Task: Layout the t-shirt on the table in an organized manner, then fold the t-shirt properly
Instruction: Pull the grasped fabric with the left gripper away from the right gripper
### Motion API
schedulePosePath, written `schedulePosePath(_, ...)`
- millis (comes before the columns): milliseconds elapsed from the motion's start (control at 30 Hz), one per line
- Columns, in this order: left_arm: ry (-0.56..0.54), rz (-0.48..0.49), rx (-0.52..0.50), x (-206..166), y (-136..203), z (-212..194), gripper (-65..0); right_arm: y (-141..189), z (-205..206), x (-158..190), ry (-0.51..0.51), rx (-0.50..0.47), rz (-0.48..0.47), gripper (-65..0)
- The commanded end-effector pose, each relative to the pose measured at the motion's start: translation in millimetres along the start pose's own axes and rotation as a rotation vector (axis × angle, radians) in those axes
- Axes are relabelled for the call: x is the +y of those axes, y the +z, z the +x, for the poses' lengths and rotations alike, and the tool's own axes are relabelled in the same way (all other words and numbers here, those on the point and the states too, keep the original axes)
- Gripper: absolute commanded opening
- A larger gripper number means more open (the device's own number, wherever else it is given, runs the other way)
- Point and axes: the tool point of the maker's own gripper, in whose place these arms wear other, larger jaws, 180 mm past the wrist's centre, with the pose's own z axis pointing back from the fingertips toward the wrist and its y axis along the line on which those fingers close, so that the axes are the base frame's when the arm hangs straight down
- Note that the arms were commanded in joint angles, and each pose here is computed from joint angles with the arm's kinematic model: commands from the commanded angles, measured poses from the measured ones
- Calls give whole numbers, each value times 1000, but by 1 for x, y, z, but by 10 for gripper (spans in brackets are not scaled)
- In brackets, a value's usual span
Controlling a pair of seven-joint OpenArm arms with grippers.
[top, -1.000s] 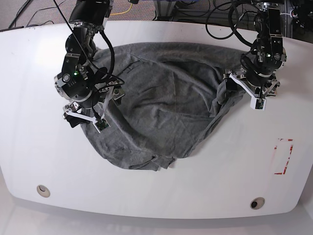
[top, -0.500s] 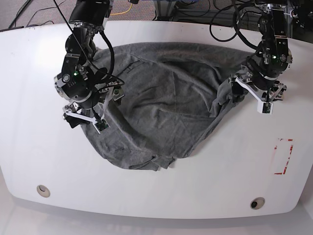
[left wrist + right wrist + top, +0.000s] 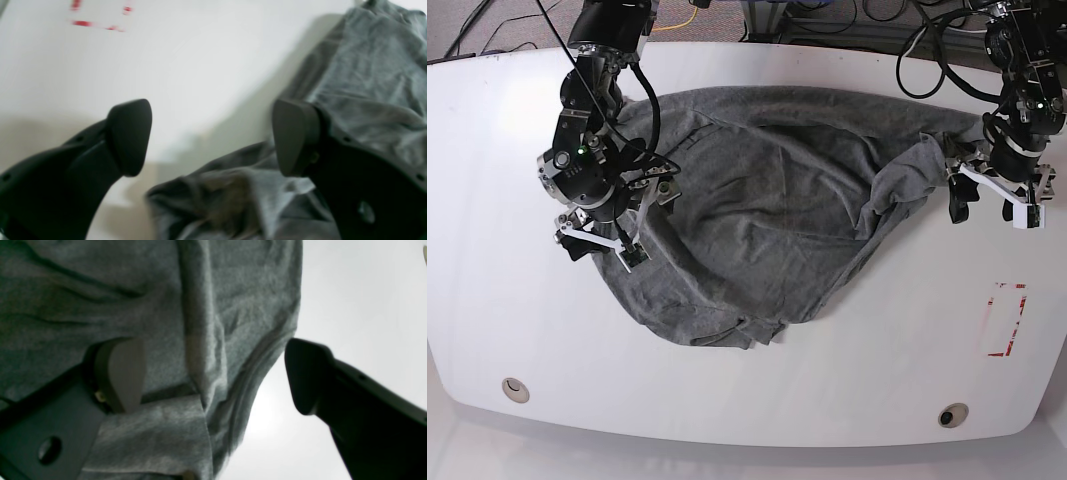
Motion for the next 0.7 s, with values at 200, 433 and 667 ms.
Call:
schedulePosePath(200, -162, -37, 14, 9, 6, 8, -132, 4, 16, -5, 4, -55, -13, -21)
schedulePosePath(433, -319, 5, 90, 28, 0, 2, -132, 4, 19, 1, -7, -62, -2, -21)
schedulePosePath(667, -592, -61, 182, 26, -5, -6, -132, 3, 20, 2, -11, -66, 3, -21)
